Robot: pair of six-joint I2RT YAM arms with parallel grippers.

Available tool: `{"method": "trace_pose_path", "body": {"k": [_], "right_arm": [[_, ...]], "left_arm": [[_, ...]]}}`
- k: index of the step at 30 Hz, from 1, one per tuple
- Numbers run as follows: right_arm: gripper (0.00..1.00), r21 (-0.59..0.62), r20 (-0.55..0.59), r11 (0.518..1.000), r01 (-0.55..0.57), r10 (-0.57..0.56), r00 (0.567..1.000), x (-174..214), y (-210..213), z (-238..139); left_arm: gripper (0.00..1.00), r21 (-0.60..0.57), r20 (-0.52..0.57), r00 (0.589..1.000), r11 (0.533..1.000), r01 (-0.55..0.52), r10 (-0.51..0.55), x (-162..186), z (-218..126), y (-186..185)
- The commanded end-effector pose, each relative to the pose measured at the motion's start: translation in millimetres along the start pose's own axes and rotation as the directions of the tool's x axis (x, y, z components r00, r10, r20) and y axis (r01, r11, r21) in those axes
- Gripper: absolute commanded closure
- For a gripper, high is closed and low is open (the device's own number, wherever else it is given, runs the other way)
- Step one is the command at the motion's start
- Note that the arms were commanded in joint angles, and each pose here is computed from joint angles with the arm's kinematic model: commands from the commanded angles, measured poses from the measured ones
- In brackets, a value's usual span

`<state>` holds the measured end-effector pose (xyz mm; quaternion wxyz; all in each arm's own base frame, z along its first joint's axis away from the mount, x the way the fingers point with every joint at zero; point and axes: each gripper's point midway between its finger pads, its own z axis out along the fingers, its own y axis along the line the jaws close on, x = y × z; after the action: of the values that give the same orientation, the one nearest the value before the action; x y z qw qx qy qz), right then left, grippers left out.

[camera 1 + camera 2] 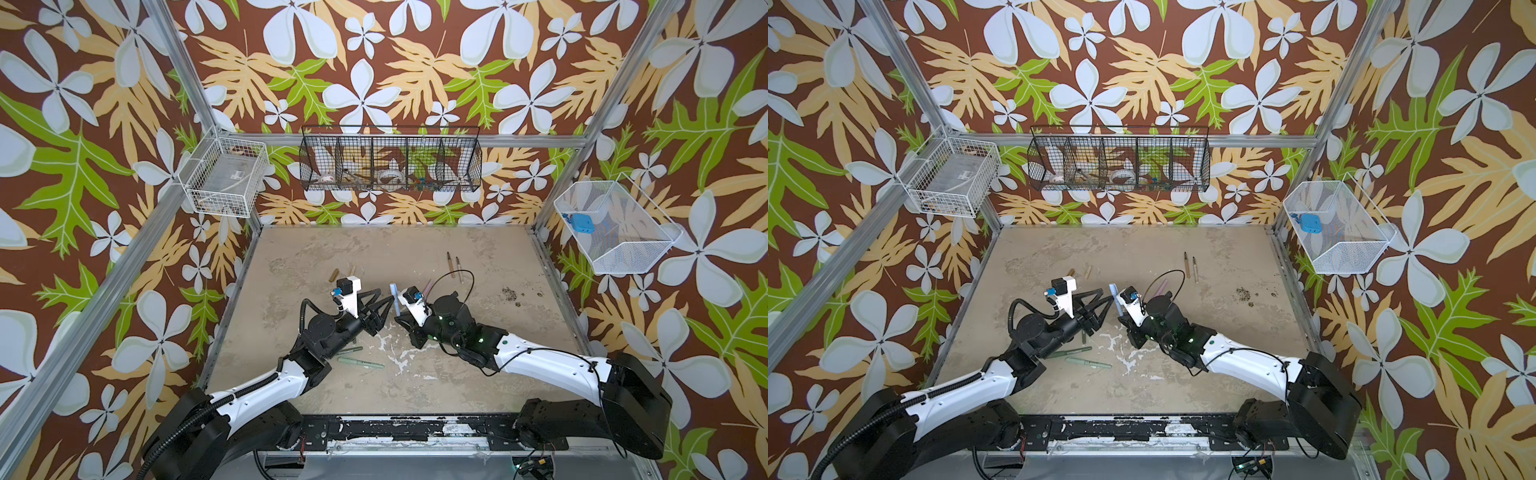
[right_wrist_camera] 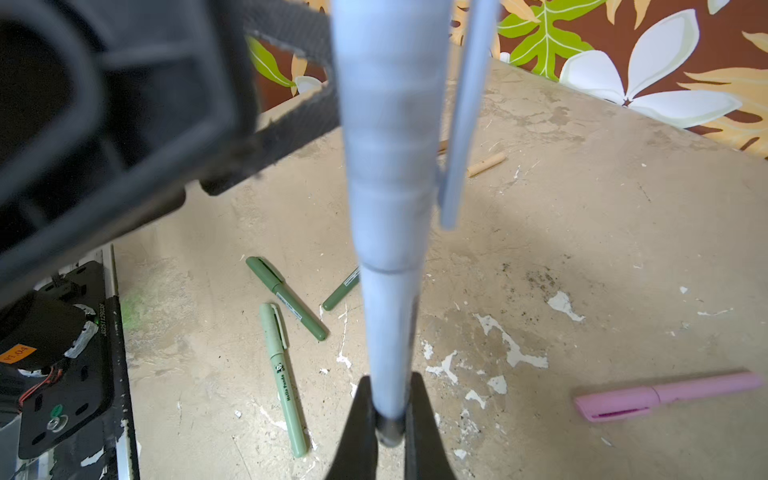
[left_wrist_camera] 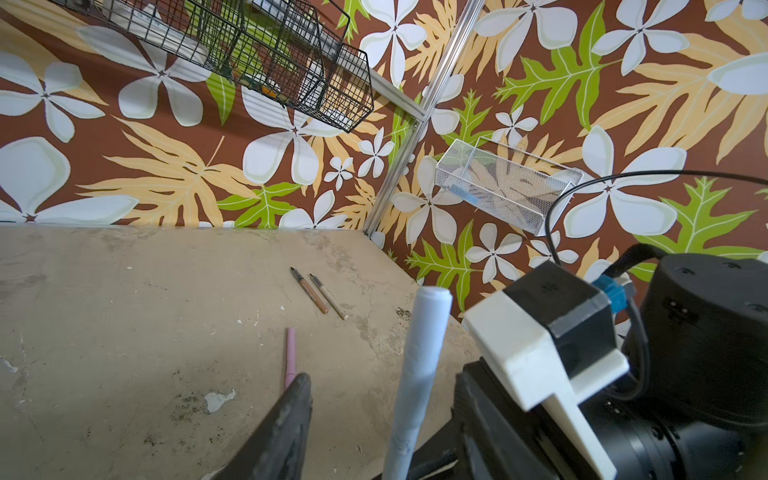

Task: Open the pen caps
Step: 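Bring the light blue pen's cap end between the open right gripper fingers, then close the right gripper on the light blue pen's cap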

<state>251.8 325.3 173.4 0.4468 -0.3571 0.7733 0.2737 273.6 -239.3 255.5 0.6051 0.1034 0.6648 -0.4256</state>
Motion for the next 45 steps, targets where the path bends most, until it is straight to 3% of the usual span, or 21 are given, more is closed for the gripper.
{"method": "trace_pose_path", "body": {"k": [1, 13, 24, 25, 28, 30, 36, 40, 45], "right_arm": [[1.0, 0.015, -0.012, 0.999, 0.028, -0.028, 1.0, 0, 1, 2], [1.0, -0.003, -0.059, 0.997, 0.08, -0.08, 0.995, 8, 16, 14], [0.99, 0.007, -0.072, 0.998, 0.07, -0.069, 0.995, 11, 15, 14], [0.92, 0.003, -0.077, 0.998, 0.061, -0.06, 0.995, 11, 16, 13], [0.6, -0.03, -0.055, 0.998, 0.048, -0.049, 0.997, 7, 22, 10], [0.5, -0.053, -0.02, 0.998, 0.044, -0.045, 0.999, 0, 24, 3], [0.52, -0.196, 0.093, 0.98, -0.03, 0.049, 0.994, -16, 20, -23], [0.52, -0.229, 0.119, 0.973, -0.037, 0.066, 0.991, -20, 22, -29], [0.62, -0.29, 0.12, 0.955, -0.065, 0.104, 0.987, -18, 23, -27]], "left_arm": [[0.46, -0.021, 0.002, 1.0, 1.0, -0.013, 0.013, -2, 1, 3], [0.54, -0.049, -0.011, 1.0, 0.998, -0.027, 0.027, -1, 3, 7], [1.0, -0.067, -0.022, 1.0, 0.998, -0.017, 0.016, 0, 6, 11], [1.0, -0.065, -0.022, 1.0, 0.998, -0.016, 0.014, 0, 5, 10], [1.0, -0.055, -0.019, 1.0, 0.998, -0.012, 0.011, 2, 5, 9], [1.0, -0.016, -0.028, 1.0, 1.0, -0.014, 0.013, 4, 6, 3], [1.0, 0.133, -0.074, 0.997, 0.991, 0.013, -0.003, 17, 12, -19], [1.0, 0.167, -0.096, 0.995, 0.986, 0.031, -0.015, 24, 15, -23], [1.0, 0.2, -0.095, 0.994, 0.978, 0.063, -0.045, 22, 13, -29]]}}
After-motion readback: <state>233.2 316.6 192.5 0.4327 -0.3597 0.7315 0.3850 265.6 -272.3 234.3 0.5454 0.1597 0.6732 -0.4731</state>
